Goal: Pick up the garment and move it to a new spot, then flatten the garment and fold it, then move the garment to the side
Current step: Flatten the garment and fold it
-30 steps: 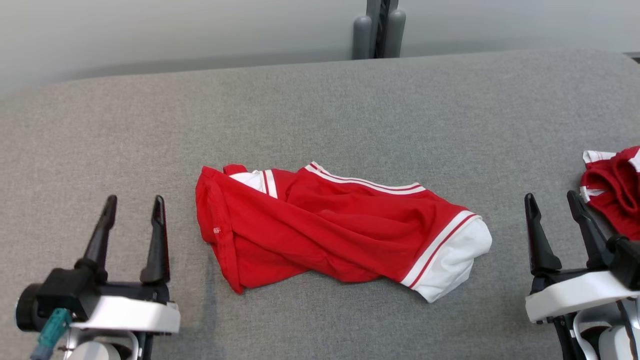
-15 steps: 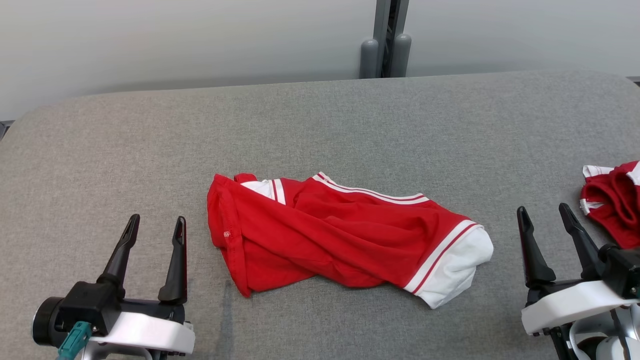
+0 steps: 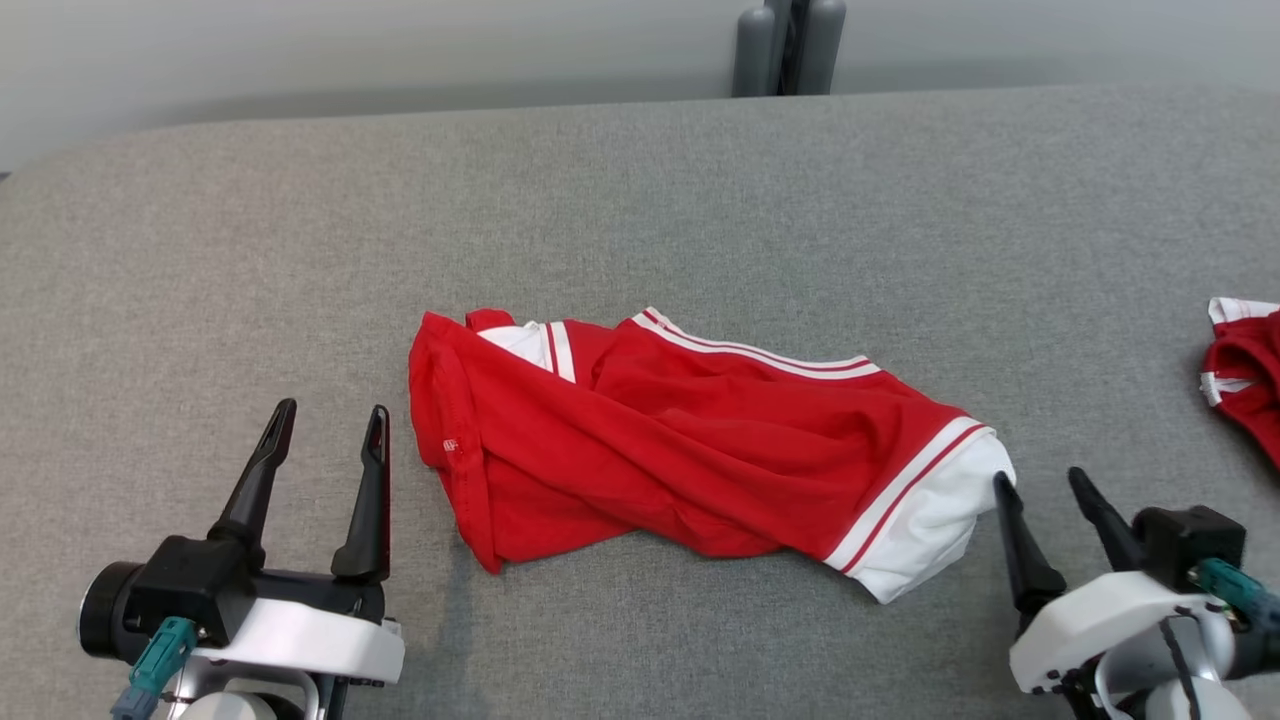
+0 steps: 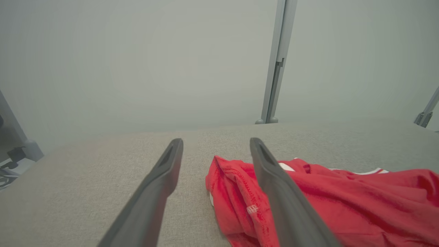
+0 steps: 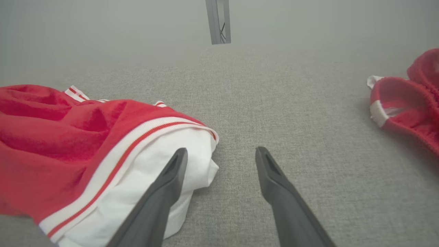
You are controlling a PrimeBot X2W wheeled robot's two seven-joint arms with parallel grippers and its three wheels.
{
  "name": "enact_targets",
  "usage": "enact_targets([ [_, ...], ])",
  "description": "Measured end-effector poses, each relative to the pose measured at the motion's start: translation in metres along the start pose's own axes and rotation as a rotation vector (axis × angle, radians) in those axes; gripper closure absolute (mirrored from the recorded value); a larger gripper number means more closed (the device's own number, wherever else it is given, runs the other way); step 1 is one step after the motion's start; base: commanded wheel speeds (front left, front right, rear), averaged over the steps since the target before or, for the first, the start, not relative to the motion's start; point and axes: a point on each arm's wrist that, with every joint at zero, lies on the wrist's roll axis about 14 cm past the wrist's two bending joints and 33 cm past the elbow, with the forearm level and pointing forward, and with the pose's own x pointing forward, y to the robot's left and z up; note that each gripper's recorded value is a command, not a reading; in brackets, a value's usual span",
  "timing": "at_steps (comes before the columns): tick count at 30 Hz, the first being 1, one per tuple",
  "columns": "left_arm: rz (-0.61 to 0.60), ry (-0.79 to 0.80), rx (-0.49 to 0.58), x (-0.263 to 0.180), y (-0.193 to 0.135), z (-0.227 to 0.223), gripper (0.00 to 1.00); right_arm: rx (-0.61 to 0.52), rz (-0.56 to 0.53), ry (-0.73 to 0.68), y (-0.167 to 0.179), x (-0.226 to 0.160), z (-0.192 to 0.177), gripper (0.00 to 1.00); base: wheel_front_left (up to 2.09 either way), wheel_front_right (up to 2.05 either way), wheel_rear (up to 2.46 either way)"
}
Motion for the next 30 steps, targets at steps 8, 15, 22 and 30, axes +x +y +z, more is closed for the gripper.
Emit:
enact_targets([
  [8,-0.003,0.016,0.001,0.011,0.001,-0.009,0.00,0.036,0.058,0.060,0.018,0.023,-0.022,0.82,0.00,0.00,0.00],
  [15,-0.011,0.025,0.001,0.015,-0.001,-0.016,0.00,0.047,0.055,-0.009,0.014,0.028,-0.008,1.00,0.00,0.00,0.00],
  [22,-0.033,0.022,-0.004,0.021,-0.008,-0.018,0.00,0.037,-0.023,-0.078,-0.014,0.008,0.015,1.00,0.00,0.00,0.00],
  [30,-0.049,0.031,-0.008,0.029,-0.013,-0.024,0.00,-0.008,-0.104,-0.097,-0.037,-0.016,0.039,1.00,0.00,0.00,0.00],
])
